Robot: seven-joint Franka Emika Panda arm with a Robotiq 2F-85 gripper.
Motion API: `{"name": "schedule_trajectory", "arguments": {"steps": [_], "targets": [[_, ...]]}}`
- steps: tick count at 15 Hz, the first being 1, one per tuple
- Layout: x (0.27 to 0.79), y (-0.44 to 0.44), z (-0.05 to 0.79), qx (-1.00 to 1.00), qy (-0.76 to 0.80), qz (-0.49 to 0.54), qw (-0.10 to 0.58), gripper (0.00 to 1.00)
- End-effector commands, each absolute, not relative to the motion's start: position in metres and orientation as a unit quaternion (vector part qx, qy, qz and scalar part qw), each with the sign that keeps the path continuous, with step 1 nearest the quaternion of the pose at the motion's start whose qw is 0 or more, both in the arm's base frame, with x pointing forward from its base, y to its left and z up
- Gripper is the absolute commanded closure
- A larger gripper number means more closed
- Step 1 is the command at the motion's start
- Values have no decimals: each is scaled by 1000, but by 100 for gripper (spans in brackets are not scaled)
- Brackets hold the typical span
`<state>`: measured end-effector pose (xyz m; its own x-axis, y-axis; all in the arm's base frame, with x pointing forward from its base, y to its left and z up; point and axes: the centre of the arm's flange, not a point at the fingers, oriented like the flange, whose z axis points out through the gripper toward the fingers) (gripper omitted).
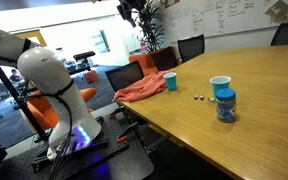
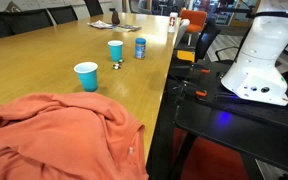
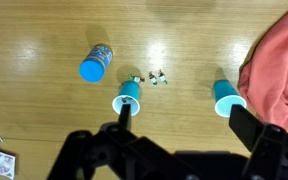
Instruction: Move the rightmost blue cup to the right of the blue container
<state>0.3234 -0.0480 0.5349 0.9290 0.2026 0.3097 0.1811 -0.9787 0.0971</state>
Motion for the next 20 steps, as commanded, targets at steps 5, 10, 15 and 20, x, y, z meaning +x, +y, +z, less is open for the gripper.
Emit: {"name": "schedule_trajectory", "arguments": {"steps": [5,10,15,20], "targets": [[323,-48,535,982,98,161,33,0],[351,-44,525,981,70,177,48,0],[422,-40,500,982,22,177,61,0],[496,-45,470,988,-15,136,78,0]]}}
